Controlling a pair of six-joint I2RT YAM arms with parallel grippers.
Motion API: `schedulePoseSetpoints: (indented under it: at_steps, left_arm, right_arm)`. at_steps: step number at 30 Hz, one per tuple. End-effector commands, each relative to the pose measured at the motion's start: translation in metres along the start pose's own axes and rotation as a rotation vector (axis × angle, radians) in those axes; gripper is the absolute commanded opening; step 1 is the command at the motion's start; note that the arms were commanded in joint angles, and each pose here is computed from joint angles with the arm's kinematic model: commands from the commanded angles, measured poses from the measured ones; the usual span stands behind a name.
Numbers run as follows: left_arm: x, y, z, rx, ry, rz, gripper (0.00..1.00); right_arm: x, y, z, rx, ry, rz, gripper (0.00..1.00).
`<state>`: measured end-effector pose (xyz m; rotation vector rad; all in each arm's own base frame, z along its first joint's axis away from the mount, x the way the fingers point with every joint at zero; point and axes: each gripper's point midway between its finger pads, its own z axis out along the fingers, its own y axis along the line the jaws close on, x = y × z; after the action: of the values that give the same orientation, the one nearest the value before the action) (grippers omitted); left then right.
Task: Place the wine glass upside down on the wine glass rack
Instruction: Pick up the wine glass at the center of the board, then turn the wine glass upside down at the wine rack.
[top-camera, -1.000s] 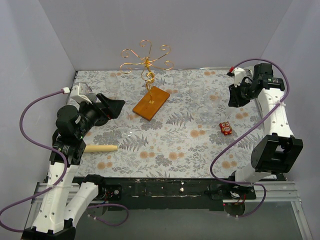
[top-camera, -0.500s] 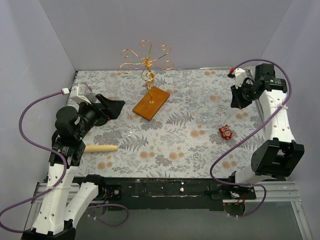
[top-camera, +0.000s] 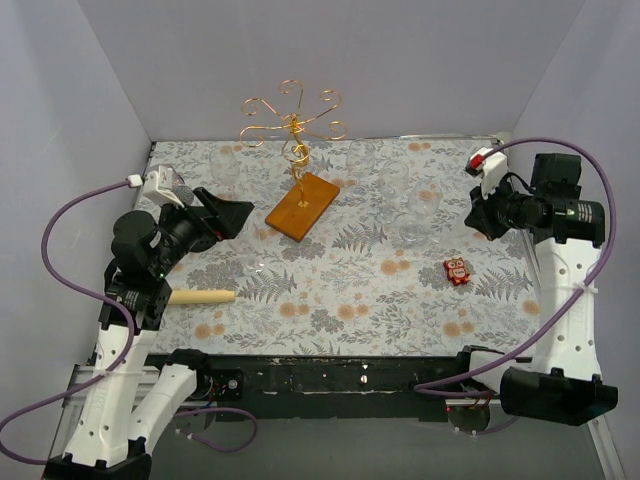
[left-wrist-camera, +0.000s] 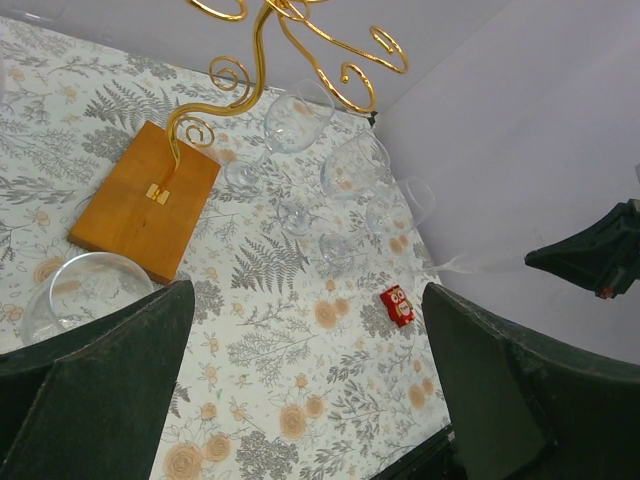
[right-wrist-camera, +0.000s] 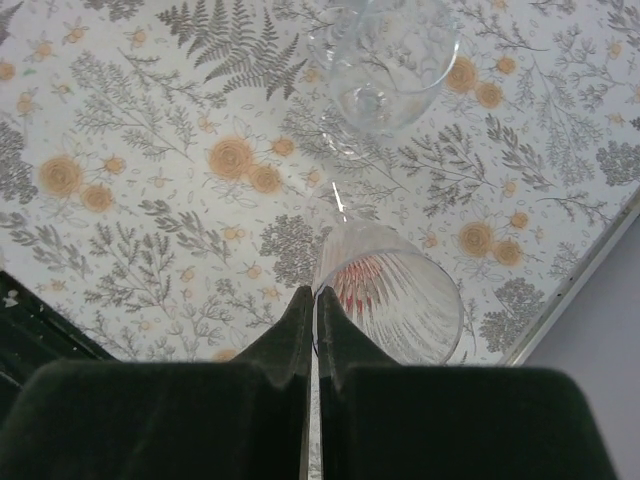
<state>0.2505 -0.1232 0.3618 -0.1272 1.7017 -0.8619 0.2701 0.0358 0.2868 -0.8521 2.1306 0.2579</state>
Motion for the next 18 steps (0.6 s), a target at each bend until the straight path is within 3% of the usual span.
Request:
schedulePoseSetpoints:
  at_steps: [1, 10, 18]
  left_arm:
    - [0.005, -0.010, 0.005, 0.052, 0.037, -0.035, 0.98]
    - [0.013, -0.016, 0.011, 0.103, 0.086, -0.079, 0.98]
    - [0.046, -0.027, 0.013, 0.198, 0.260, -0.183, 0.98]
  right_arm:
    - [0.003, 0.034, -0.009, -0.104, -0.059, -0.018, 0.01]
    - [0.001, 0.068, -0.016, -0.233, -0.127, -0.033, 0.01]
    - [-0.009, 0.099, -0.016, -0.431, -0.211, 0.001, 0.01]
